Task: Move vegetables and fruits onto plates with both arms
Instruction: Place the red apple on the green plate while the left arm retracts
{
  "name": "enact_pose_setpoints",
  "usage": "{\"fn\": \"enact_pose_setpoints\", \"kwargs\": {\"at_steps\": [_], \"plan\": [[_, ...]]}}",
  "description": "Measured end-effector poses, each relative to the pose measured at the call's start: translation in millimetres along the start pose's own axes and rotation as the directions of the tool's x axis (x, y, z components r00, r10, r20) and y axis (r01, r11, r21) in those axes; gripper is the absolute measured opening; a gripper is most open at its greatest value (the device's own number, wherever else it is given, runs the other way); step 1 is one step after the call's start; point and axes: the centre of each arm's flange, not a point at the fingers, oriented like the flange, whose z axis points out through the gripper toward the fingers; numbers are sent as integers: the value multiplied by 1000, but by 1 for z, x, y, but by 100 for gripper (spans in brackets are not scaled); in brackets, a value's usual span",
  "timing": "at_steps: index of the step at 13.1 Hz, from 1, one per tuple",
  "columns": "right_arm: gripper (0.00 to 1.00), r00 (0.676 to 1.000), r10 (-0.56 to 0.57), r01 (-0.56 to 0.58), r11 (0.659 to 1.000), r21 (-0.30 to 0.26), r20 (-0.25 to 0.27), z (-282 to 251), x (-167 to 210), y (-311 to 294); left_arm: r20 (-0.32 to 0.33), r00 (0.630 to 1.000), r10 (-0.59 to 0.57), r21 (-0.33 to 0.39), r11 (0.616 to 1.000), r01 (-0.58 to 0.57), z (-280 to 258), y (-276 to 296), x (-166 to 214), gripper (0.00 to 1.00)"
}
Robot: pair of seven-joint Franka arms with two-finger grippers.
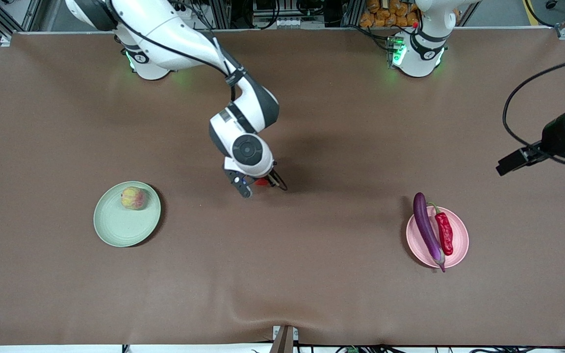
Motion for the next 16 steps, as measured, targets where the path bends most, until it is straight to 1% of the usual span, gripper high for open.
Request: {"fn": "enact_pose_setpoints", "kwargs": {"at_steps": [1, 3, 4, 5, 6, 7, 8, 10, 12, 15, 16], "plan": [[79, 999, -43, 43, 999, 5, 6, -16, 33, 2, -16, 1000, 12, 1, 1000, -12, -12, 2, -8, 100], [79, 991, -135, 135, 991, 14, 26, -49, 119, 21, -30, 997, 68, 1, 998, -68, -22, 1, -15, 100], [79, 980, -196, 195, 981, 16, 40, -66, 166, 39, -26, 996, 80, -8, 997, -81, -22, 1, -15, 100], [79, 963, -265, 265, 964, 17, 56, -81, 208, 59, -22, 996, 88, -14, 996, -88, -21, -1, -14, 100], [79, 943, -326, 325, 945, 21, 68, -91, 243, 79, -21, 996, 92, -15, 996, -93, -21, -5, -13, 100], [79, 927, -369, 368, 929, 23, 69, -97, 271, 95, -21, 995, 102, -13, 995, -103, -22, -10, -12, 100], [79, 913, -404, 404, 915, 16, 59, -100, 293, 107, -17, 994, 112, -10, 994, -113, -21, -16, -12, 100], [79, 890, -456, 456, 890, -13, 33, -97, 324, 125, -10, 993, 113, -3, 994, -113, -21, -25, -16, 100], [79, 875, -483, 484, 875, -8, 16, -82, 350, 137, -11, 994, 110, 1, 994, -110, -24, -30, -23, 100], [79, 867, -498, 498, 867, -5, 10, -45, 365, 142, -15, 993, 117, -1, 993, -117, -28, -28, -30, 100], [79, 860, -510, 510, 860, -6, 11, -37, 368, 143, -15, 993, 120, -1, 993, -120, -28, -27, -31, 100]]}}
